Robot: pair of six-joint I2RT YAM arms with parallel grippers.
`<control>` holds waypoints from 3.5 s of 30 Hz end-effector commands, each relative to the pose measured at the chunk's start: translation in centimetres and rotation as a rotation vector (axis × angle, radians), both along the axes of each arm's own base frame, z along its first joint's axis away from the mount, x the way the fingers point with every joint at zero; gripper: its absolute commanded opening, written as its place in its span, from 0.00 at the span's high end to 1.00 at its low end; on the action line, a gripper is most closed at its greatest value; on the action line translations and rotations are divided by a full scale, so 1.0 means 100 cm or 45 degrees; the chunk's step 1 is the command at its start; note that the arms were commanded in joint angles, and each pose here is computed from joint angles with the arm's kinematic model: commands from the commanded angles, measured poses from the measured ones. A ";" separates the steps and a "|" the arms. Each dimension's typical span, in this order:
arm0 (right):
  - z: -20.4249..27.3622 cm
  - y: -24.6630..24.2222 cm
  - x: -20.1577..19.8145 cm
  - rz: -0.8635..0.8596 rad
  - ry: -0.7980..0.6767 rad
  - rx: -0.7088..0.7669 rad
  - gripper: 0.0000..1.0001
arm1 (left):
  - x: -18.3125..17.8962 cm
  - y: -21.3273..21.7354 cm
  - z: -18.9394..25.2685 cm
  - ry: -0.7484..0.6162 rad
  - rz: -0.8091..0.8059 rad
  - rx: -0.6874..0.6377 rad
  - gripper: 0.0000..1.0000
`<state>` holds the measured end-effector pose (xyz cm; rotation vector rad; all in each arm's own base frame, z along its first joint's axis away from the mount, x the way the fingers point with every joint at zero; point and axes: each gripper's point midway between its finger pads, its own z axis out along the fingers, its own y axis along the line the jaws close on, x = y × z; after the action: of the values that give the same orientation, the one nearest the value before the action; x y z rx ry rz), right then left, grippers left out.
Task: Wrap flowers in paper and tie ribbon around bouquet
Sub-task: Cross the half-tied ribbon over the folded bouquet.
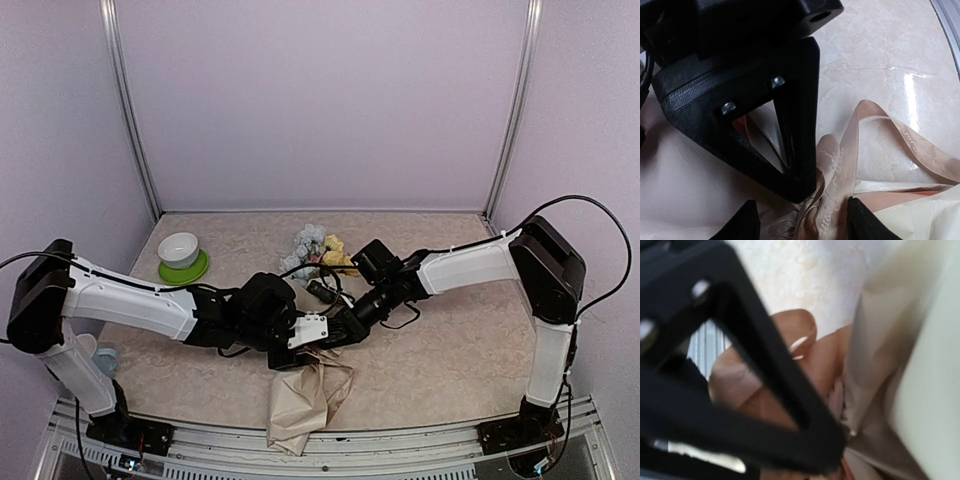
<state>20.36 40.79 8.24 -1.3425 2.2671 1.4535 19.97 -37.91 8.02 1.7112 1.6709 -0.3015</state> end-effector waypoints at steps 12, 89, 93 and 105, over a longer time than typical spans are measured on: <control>-0.004 -0.001 0.002 -0.011 0.015 0.008 1.00 | -0.001 -0.003 -0.001 0.191 -0.132 0.046 0.46; 0.025 -0.002 0.001 -0.326 -0.454 0.274 0.81 | 0.022 0.012 -0.006 0.118 0.221 -0.167 0.97; 0.022 0.000 0.000 -0.312 -0.441 0.266 0.79 | 0.022 0.013 -0.007 0.122 0.221 -0.164 0.96; 0.009 0.006 0.004 -0.336 -0.428 0.222 0.79 | 0.023 0.012 -0.008 0.135 0.218 -0.160 0.94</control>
<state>20.62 40.74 9.16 -1.0952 1.9713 1.2168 22.13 -36.71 6.71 1.4907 1.8248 -0.3889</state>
